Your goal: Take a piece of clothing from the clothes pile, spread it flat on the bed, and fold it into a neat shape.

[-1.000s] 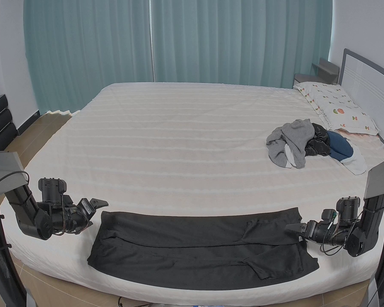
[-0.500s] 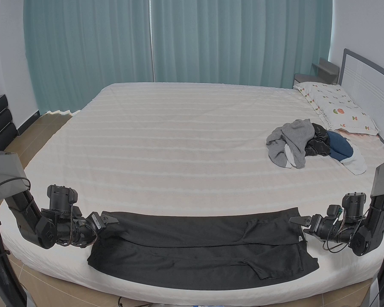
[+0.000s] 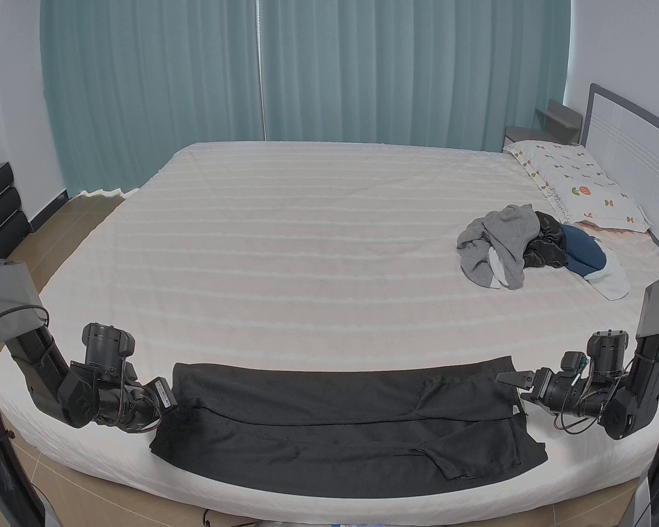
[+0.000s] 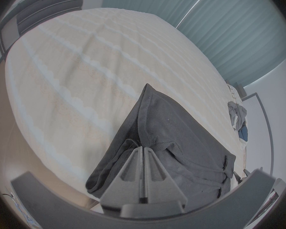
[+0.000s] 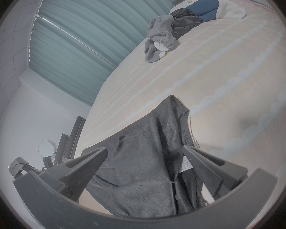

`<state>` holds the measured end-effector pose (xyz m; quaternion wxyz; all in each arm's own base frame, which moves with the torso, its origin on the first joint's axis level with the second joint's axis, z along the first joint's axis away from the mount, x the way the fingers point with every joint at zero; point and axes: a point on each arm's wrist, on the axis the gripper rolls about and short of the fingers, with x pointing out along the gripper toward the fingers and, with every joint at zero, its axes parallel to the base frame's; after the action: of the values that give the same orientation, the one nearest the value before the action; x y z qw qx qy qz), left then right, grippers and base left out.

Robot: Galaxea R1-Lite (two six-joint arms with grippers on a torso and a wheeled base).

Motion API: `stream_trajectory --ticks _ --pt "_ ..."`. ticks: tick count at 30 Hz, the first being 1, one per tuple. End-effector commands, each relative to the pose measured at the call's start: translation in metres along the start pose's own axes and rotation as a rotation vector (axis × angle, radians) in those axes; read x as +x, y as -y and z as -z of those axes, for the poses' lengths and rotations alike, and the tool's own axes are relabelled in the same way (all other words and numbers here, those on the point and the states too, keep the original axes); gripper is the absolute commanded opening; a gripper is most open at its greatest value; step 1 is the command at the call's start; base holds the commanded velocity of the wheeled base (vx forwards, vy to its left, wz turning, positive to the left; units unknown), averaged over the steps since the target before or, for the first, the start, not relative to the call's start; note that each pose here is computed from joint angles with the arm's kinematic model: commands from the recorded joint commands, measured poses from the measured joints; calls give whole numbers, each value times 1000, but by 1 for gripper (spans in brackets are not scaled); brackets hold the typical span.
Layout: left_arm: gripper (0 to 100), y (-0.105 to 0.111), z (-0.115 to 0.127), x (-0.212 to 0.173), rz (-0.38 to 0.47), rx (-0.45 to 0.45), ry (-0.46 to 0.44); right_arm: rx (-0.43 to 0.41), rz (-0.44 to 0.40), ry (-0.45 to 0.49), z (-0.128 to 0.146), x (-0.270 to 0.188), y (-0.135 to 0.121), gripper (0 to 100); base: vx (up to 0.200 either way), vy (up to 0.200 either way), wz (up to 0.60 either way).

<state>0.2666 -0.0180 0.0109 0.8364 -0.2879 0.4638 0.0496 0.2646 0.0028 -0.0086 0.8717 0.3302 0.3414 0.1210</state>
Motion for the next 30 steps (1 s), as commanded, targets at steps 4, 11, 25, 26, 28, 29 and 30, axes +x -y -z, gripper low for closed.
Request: stream_trajectory --ticks 4,11,25,26,28,29,30 --pt "0 7 -5 -24 19 38 50 0 0 0 0 0 0 100 0 0 0" --pt "0 1 3 -16 -18 83 -10 0 2 -7 2 1 0 100 0 0 0" --pt "0 -9 9 -9 -116 149 -57 -1 6 -16 4 1 0 100 0 0 0" --pt "0 -9 9 -8 -117 149 -57 1 7 -17 4 1 0 100 0 0 0" --pt "0 -7 8 -8 -112 150 -49 -1 6 -16 4 1 0 100 0 0 0" --pt "0 -7 7 -7 -108 147 -46 -1 7 -17 4 1 0 100 0 0 0" --pt "0 -6 6 -6 -107 148 -45 -1 7 -17 4 1 0 100 0 0 0"
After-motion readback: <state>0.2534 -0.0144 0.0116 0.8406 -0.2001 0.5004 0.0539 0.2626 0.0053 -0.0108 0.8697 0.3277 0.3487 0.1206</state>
